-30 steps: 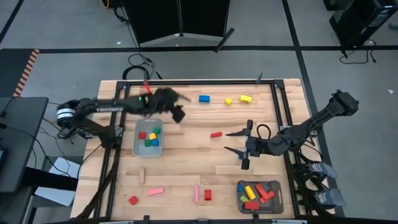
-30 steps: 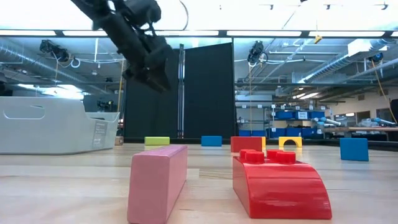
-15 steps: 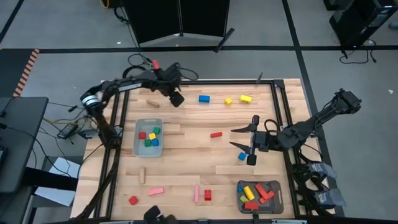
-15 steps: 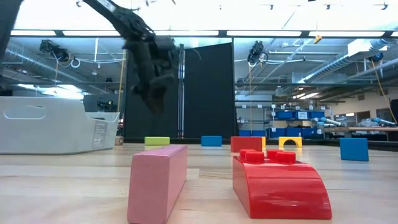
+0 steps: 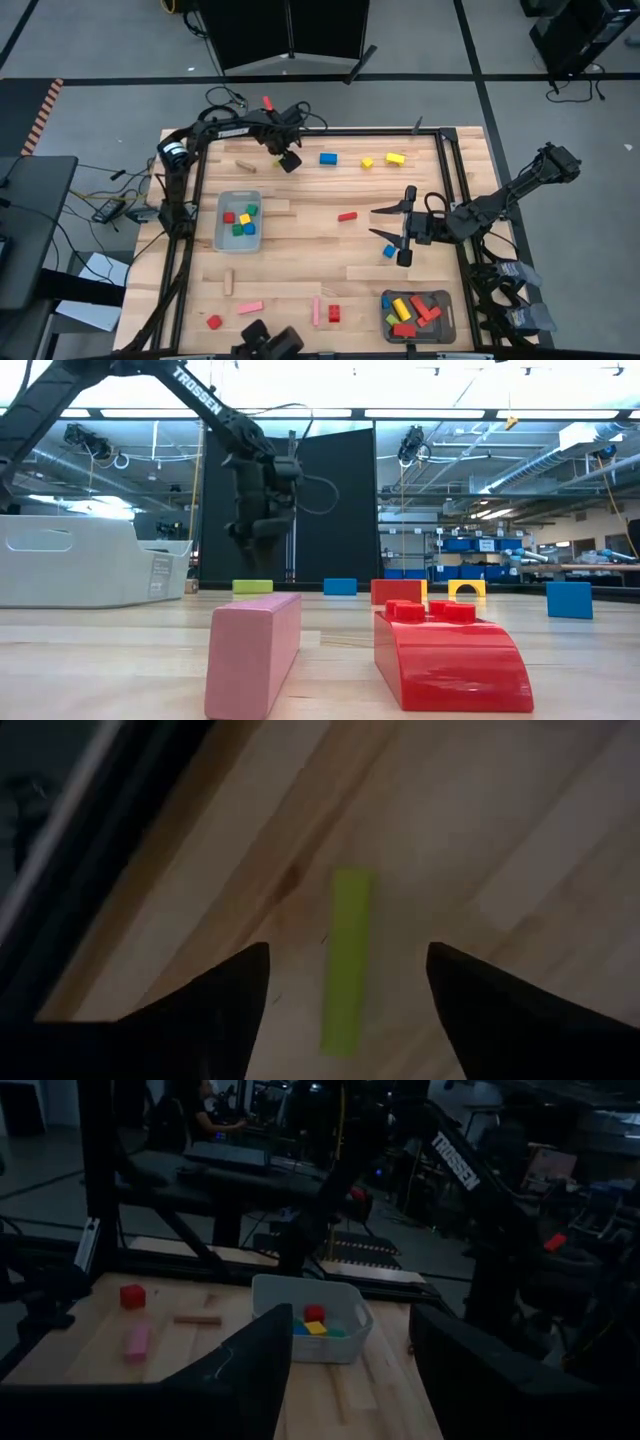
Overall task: Sort blocks by size
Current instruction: Put the light green block into the black bin
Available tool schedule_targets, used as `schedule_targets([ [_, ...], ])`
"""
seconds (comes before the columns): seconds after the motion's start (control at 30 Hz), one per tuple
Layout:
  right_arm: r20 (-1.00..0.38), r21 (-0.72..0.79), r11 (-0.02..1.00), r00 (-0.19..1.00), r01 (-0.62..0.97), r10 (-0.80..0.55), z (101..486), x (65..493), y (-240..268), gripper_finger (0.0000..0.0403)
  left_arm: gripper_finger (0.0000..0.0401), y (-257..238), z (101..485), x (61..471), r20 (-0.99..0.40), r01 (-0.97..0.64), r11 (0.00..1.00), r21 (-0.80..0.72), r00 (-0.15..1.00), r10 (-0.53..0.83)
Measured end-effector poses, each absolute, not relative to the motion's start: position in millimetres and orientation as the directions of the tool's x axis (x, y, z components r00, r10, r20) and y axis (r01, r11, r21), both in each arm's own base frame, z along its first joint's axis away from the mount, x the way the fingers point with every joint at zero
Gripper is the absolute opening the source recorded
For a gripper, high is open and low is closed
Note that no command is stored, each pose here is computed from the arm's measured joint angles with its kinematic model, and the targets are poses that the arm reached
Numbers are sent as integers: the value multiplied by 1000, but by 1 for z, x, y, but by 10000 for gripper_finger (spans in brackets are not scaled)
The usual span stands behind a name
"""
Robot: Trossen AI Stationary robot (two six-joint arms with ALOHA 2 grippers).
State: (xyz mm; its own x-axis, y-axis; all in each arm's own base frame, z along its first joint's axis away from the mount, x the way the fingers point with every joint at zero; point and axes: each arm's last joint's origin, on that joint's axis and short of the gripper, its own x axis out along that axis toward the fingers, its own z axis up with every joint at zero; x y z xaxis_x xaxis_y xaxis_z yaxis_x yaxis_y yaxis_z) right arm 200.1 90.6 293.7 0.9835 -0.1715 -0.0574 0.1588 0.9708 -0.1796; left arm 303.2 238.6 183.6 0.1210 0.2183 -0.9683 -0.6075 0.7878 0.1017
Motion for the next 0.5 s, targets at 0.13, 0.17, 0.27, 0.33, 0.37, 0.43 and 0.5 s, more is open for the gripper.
schedule_targets([
  [0.13, -58, -184, 970, 984, 158, -171, 294, 200, 91, 210, 277, 243, 168, 302, -980, -612, 784, 102, 75, 186],
  [0.17, -58, -183, 970, 984, 158, -171, 294, 200, 91, 209, 273, 244, 165, 302, -981, -614, 783, 101, 70, 182],
  [0.27, -59, -184, 970, 984, 158, -171, 294, 200, 91, 208, 256, 245, 161, 303, -982, -618, 781, 89, 77, 173],
  [0.33, -58, -184, 970, 984, 158, -171, 294, 200, 91, 208, 236, 245, 157, 303, -985, -617, 784, 77, 74, 154],
  [0.37, -58, -184, 970, 984, 158, -171, 294, 200, 91, 208, 223, 245, 155, 304, -987, -616, 785, 69, 74, 144],
  [0.43, -58, -184, 970, 984, 158, -171, 294, 200, 91, 208, 190, 245, 153, 304, -988, -614, 787, 65, 73, 138],
  [0.5, -59, -184, 970, 983, 158, -171, 294, 200, 91, 206, 149, 244, 151, 304, -988, -612, 789, 58, 76, 132],
])
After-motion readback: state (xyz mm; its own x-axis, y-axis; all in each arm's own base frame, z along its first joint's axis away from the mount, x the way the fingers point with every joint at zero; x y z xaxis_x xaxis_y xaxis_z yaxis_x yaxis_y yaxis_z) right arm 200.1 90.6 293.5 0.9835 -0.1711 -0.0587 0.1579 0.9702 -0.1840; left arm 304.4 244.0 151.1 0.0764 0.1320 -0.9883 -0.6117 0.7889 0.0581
